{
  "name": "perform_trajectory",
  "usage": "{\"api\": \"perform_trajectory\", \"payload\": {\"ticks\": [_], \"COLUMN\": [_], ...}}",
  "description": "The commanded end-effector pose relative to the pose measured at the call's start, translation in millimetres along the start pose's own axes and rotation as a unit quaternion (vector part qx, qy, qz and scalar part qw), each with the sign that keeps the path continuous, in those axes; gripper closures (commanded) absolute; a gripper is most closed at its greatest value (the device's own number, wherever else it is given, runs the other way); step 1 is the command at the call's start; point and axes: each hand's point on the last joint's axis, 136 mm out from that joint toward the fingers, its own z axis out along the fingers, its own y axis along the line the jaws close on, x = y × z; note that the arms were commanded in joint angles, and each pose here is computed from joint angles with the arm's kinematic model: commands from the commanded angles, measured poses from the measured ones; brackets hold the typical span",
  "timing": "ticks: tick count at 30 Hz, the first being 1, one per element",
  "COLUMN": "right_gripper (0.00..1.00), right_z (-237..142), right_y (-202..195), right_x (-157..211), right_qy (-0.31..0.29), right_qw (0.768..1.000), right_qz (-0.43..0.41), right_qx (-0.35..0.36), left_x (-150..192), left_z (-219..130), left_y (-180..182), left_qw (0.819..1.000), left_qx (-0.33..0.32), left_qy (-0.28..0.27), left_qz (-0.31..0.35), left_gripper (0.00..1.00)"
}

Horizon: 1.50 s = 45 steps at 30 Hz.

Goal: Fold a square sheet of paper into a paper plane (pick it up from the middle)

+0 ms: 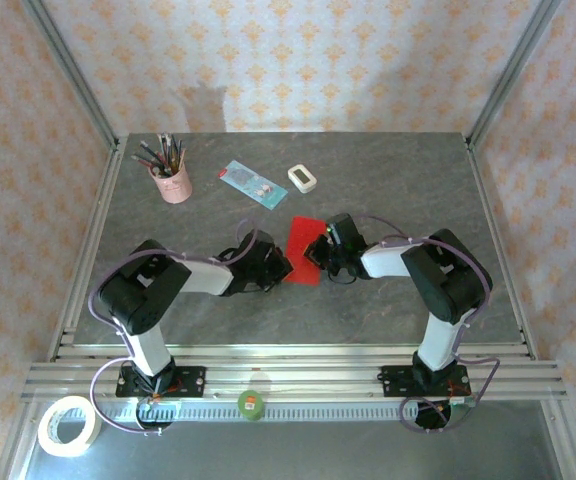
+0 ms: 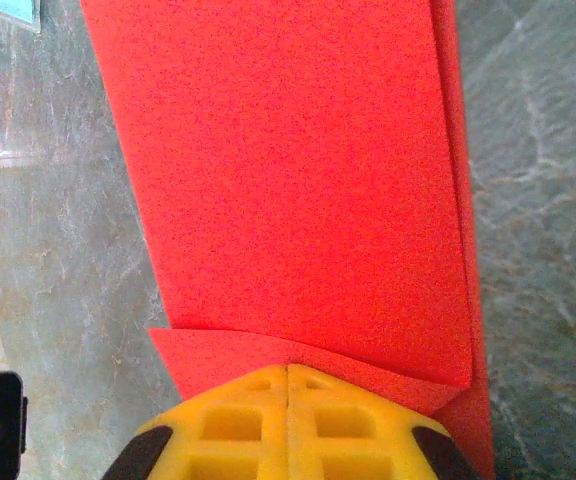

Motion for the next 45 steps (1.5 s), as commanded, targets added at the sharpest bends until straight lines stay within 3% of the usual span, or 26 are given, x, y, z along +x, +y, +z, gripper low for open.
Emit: {"api": "perform_trajectory", "payload": {"ticks": [1,7,11,19,25,29,45], "right_gripper": [1.00,1.00,1.00,1.00,1.00,0.93,0.76], "right_z": [-5,-3,-1,-3,-17,-35,-56], "right_y": [-116,-113,-99,-25,29,60,27], "right_x": [23,22,19,6,2,-10,-34], "right_qy": [0.017,0.017,0.018,0.033,0.045,0.020,-0.070], "right_qw": [0.978,0.980,0.985,0.997,0.993,0.990,0.996], "right_qz": [0.036,0.035,0.027,-0.039,-0.105,-0.126,0.041], "right_qx": [0.203,0.197,0.171,0.056,-0.025,-0.062,-0.044], "left_x": [4,8,-2,-24,-24,-30,-33], "left_z": [-12,-25,-33,-48,-35,-27,-6], "left_y": [68,81,56,-23,-41,-51,-61], "left_qw": [0.994,0.993,0.996,0.998,0.997,0.996,0.990], "left_qx": [-0.095,-0.098,-0.071,-0.006,0.040,0.057,0.060], "left_qy": [-0.012,-0.019,-0.032,-0.057,-0.029,-0.016,0.044], "left_qz": [-0.049,-0.062,-0.046,0.039,0.061,0.071,0.124], "left_gripper": [1.00,1.00,1.00,1.00,0.97,0.92,0.86]}}
